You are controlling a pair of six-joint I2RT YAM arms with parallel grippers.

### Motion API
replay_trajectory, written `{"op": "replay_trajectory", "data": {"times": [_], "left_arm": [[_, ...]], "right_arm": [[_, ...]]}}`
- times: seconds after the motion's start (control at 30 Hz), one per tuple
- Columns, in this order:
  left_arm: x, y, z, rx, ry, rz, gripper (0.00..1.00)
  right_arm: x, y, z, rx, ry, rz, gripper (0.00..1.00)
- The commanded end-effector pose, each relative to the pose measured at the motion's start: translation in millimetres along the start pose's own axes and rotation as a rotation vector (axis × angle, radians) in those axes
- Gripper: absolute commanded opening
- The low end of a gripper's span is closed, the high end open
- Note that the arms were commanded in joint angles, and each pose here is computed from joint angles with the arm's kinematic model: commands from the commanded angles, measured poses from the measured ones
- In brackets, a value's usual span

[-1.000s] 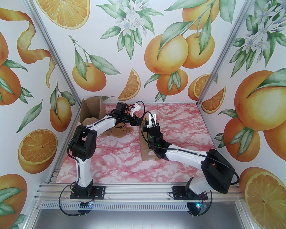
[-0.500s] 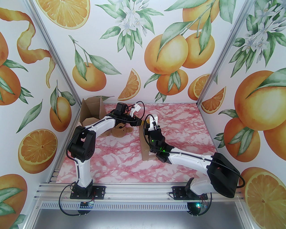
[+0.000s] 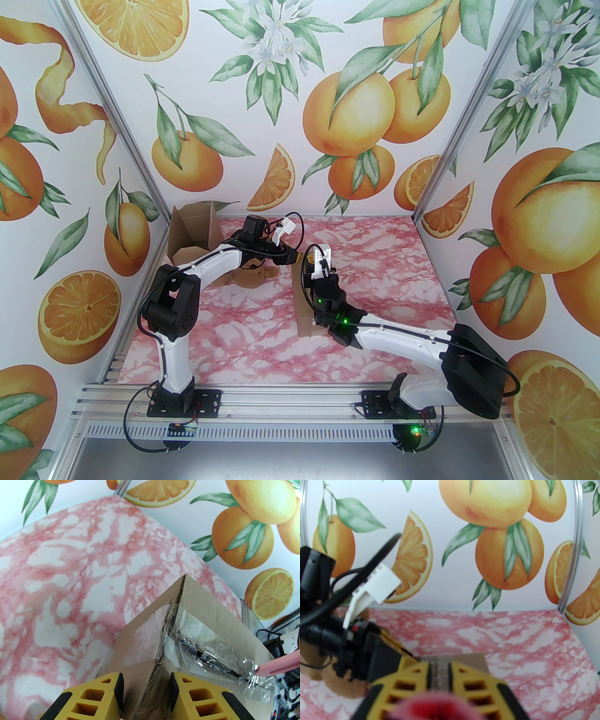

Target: Unpack the express box

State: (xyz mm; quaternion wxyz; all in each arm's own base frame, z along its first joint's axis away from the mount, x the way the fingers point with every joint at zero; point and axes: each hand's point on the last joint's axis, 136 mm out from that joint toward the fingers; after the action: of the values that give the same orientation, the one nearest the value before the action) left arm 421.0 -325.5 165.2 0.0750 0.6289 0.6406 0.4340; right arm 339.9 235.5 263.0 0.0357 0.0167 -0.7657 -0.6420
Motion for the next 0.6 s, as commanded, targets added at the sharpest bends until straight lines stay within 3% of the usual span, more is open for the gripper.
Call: {"op": "replay_trajectory", "data": {"times": [0.0,0.57], "left_arm": [[5,-8,17,0.043,0.094,0.005,0.37],[8,-7,21,0.049,0.113,-0.003,0.37]], "right_arm": [[10,-6,-1,0.001,-0.009,0.019,0.00],[31,-12,-4,0.021,-0.027,0.040,0.00]]}}
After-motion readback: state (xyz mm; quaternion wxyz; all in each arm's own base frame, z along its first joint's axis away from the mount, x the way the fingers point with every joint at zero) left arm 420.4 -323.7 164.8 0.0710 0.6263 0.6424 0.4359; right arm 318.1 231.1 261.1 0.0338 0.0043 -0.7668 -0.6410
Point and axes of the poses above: each hand's point on the last joint's axis, 136 mm out from that joint toward the fingers, its own x axis back along the fingers, its own z axis along the line the jaws close on, y = z × x, and after that the axes turned 11 degrees about x, right-handed
